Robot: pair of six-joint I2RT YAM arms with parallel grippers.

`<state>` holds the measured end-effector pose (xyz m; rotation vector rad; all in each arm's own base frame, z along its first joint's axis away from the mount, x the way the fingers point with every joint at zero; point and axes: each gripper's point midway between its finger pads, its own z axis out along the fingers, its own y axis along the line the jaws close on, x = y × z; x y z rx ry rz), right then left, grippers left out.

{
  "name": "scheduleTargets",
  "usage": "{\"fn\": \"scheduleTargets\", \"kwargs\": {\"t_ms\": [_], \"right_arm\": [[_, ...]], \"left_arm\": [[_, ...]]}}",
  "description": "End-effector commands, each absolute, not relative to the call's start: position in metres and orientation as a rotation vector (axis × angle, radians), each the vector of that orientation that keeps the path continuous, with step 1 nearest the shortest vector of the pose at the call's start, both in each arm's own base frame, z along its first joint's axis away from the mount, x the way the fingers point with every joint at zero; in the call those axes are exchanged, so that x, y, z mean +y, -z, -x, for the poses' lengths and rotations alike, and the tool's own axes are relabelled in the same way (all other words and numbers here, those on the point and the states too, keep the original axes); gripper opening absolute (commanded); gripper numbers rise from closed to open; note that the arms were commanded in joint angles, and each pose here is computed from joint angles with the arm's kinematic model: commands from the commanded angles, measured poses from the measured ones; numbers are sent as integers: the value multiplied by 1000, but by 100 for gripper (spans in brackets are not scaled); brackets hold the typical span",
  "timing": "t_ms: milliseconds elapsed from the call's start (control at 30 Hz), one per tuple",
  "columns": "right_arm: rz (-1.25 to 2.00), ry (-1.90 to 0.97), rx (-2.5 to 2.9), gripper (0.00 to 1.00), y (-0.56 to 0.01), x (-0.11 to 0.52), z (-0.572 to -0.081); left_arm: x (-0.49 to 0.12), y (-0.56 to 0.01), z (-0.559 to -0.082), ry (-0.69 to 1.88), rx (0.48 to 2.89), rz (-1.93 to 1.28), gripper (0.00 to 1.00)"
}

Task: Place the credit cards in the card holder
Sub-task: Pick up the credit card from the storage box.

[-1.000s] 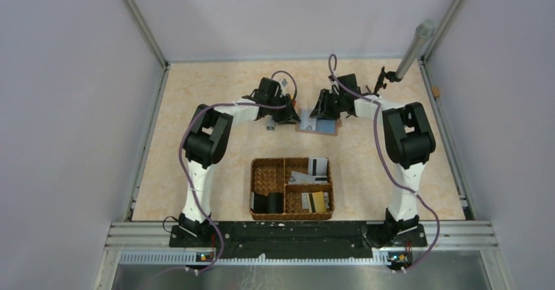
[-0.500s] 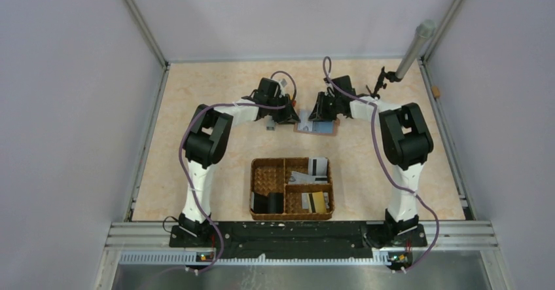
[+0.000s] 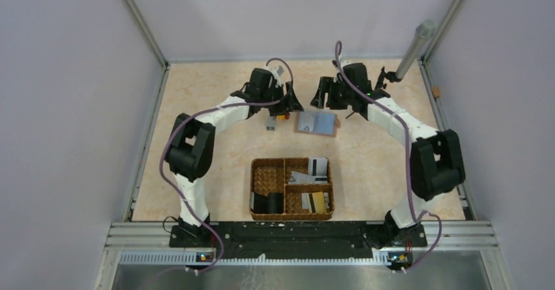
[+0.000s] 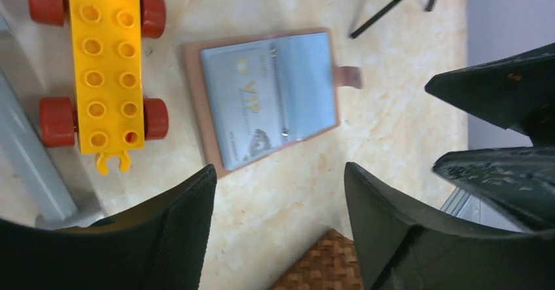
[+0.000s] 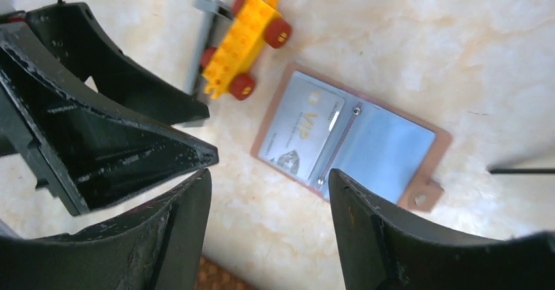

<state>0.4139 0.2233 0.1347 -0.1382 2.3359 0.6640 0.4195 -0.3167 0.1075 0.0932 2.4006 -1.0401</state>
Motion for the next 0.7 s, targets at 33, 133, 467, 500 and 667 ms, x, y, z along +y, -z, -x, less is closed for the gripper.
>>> {"fn": "scheduleTargets", "kwargs": {"t_ms": [33, 133, 467, 500, 667], "right_arm": [[137, -679, 2199, 65, -204, 214, -378], [114, -750, 2199, 65, -211, 229, -344], [60, -903, 2254, 65, -221, 311, -228], [66, -896, 2265, 65, -218, 318, -219], [77, -824, 2366, 65, -186, 354, -170]], "left_arm": [[-301, -195, -398, 1013, 2214, -215, 78], [-283, -212, -377, 970, 2193, -222, 84], [-181, -167, -291, 688, 2358, 45, 95], [-172, -161, -285, 679, 2366, 78, 96], [-138, -149, -269, 656, 2330, 196, 98]]}}
